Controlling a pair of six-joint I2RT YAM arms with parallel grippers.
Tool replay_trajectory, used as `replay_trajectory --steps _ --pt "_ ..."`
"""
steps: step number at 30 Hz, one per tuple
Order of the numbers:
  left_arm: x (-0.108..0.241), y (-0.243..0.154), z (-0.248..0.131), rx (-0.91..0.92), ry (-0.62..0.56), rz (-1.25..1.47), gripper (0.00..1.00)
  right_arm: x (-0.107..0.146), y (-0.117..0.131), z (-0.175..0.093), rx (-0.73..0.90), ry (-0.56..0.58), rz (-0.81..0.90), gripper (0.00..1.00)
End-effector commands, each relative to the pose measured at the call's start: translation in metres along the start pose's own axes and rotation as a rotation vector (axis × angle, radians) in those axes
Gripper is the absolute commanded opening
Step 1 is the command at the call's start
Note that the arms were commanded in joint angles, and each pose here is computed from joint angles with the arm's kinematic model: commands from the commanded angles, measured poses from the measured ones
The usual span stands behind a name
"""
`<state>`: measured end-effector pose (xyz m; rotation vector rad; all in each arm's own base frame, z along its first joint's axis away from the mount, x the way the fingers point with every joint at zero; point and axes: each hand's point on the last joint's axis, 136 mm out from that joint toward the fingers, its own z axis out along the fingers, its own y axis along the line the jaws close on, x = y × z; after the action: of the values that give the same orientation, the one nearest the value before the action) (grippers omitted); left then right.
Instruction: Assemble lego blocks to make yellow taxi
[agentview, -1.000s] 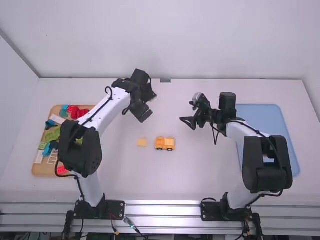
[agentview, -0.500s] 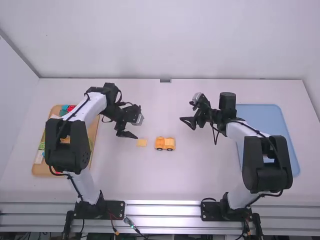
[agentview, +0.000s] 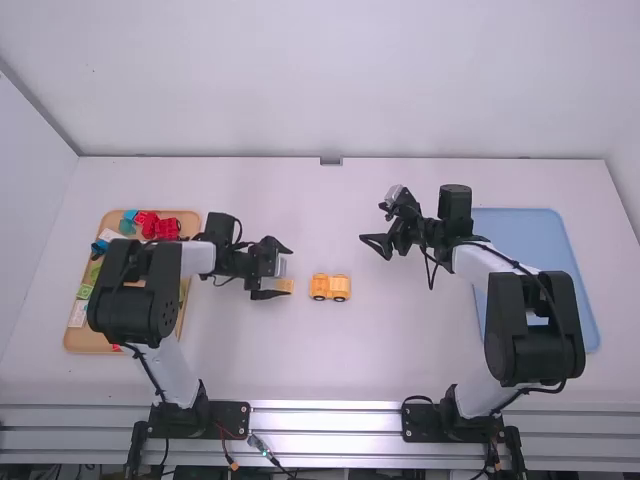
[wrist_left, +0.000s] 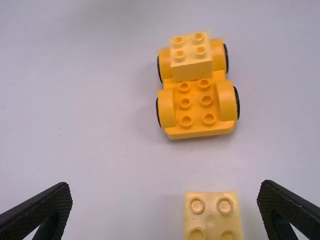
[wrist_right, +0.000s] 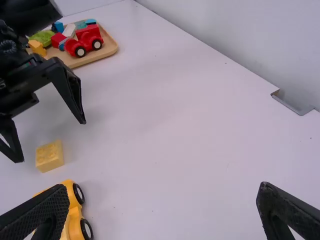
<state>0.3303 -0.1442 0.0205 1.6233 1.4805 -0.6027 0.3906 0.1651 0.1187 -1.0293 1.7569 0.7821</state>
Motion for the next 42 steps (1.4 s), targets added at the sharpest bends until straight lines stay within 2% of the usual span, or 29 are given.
replay_trajectory --steps 1,10,18,25,31,33,34,36,40,42 --pt "0.001 -0.010 -0.003 -0.007 -0.032 -0.162 0.99 -0.002 0.003 0.000 -0.011 -0.004 0.002 0.99" --pt "0.030 -0.011 -0.001 -0.015 -0.028 -0.234 0.99 -0.001 0.003 0.000 -0.009 -0.001 0.005 0.99" --pt "0.030 -0.025 0.003 0.075 -0.017 -0.140 0.99 -0.001 0.003 0.000 -0.009 -0.001 0.004 0.99" --pt "0.039 -0.026 0.005 0.047 0.010 -0.143 0.99 -0.001 0.004 0.000 -0.012 -0.002 0.005 0.99" --pt "0.037 -0.026 0.006 0.045 -0.002 -0.152 0.82 -0.002 0.009 0.004 -0.026 -0.001 -0.003 0.99" --pt "0.036 -0.026 0.006 0.046 -0.006 -0.154 0.66 -0.003 0.012 0.007 -0.033 0.001 -0.010 0.99" --pt "0.036 -0.026 0.006 0.046 -0.009 -0.154 0.61 -0.004 0.013 0.008 -0.038 0.000 -0.016 0.99" --pt "0.035 -0.027 0.006 0.049 -0.009 -0.157 0.61 -0.005 0.016 0.010 -0.046 0.000 -0.029 0.99" --pt "0.035 -0.029 0.006 0.056 -0.008 -0.168 0.44 -0.005 0.018 0.011 -0.050 0.000 -0.052 0.99" --pt "0.034 -0.031 0.005 0.062 -0.012 -0.178 0.40 -0.005 0.018 0.011 -0.051 0.000 -0.051 0.99"
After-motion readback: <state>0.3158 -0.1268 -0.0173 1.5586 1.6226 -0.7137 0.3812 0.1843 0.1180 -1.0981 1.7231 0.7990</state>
